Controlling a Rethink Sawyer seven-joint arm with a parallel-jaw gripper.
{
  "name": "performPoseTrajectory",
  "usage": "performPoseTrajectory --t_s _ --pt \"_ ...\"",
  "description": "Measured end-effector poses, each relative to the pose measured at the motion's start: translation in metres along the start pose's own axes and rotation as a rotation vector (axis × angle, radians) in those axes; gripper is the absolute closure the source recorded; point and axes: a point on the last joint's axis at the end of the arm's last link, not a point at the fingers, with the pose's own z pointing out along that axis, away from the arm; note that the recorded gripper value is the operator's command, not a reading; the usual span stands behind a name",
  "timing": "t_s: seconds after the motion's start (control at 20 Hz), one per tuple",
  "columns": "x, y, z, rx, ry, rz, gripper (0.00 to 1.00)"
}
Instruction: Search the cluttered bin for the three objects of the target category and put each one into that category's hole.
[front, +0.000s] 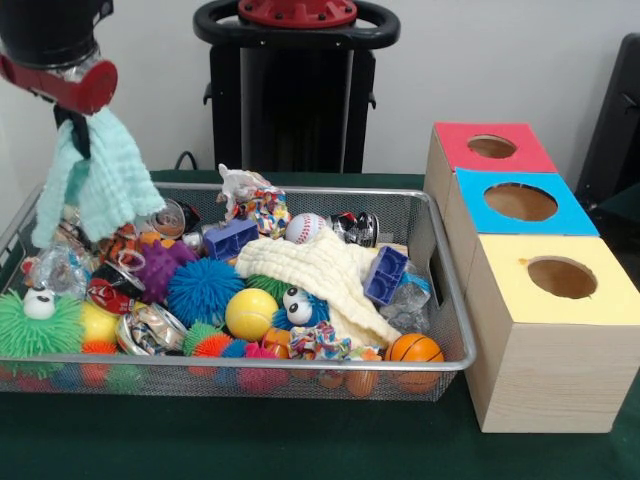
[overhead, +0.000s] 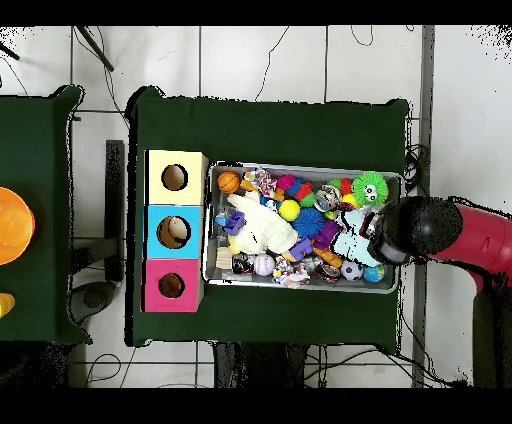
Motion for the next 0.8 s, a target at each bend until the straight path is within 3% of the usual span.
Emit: performPoseTrajectory --t_s 0.25,0.5,0.8 --pt "0.001 0.013 -0.034 0.002 0.006 -0.054 1.00" --pt "0.003 0.024 -0.066 0.007 0.017 -0.141 1.00" --pt "0.011 0.030 -0.087 0.017 0.053 -0.196 1.00"
